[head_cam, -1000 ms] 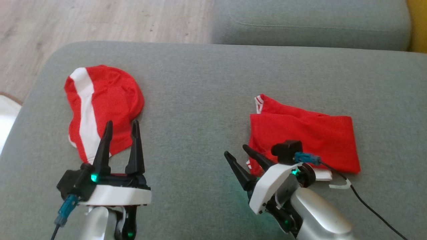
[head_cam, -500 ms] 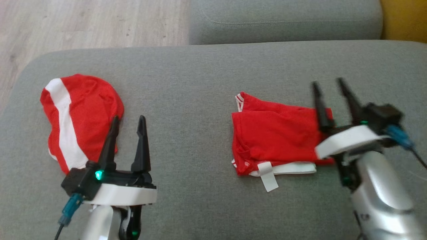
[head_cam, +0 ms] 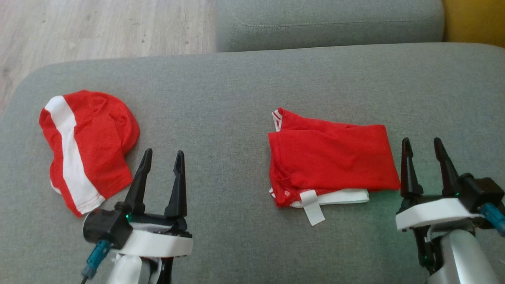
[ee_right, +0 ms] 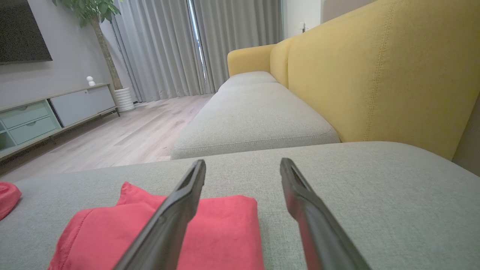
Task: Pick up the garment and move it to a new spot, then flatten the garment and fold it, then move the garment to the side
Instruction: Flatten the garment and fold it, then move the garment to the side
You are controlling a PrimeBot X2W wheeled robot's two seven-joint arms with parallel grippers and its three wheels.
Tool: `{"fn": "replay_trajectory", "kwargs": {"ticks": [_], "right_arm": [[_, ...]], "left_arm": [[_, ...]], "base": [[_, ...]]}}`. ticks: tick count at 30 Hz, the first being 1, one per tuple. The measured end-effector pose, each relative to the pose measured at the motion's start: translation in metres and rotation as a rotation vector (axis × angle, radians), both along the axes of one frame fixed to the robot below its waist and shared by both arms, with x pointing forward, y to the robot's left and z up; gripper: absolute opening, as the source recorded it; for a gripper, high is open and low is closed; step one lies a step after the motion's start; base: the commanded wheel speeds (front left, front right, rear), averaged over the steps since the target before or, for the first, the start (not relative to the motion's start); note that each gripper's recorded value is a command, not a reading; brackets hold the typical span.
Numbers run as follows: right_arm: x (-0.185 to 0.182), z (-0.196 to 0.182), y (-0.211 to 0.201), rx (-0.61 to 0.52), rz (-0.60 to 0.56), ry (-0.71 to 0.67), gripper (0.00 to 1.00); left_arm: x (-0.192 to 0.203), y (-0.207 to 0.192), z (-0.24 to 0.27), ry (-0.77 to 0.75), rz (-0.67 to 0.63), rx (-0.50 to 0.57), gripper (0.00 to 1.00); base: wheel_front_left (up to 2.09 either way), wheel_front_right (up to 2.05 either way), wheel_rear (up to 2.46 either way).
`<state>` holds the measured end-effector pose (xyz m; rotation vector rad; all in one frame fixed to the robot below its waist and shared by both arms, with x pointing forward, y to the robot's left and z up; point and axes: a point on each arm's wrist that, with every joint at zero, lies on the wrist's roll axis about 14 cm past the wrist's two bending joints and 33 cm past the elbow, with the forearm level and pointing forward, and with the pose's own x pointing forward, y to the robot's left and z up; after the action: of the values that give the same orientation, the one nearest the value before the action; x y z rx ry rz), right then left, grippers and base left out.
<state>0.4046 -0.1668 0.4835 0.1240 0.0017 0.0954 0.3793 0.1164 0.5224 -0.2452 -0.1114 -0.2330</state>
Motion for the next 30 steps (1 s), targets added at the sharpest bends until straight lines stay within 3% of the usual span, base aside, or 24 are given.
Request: {"fn": "replay_trajectory", "kwargs": {"ticks": [11, 26, 30], "right_arm": [[0.001, -0.012, 0.005, 0.0, 0.007, 0.038, 1.0], [0.022, -0.113, 0.01, 0.026, 0.002, 0.429, 1.0], [0.026, -0.12, 0.018, 0.029, 0.024, 0.451, 1.0]], "left_arm": [[0.003, -0.002, -0.004, 0.01, -0.008, 0.006, 1.0], [0.021, 0.001, -0.019, 0.049, 0.0, 0.016, 1.0], [0.024, 0.002, -0.02, 0.051, 0.001, 0.017, 1.0]], "base": [[0.0, 0.0, 0.0], [0.0, 0.0, 0.0], [0.0, 0.0, 0.0]]}}
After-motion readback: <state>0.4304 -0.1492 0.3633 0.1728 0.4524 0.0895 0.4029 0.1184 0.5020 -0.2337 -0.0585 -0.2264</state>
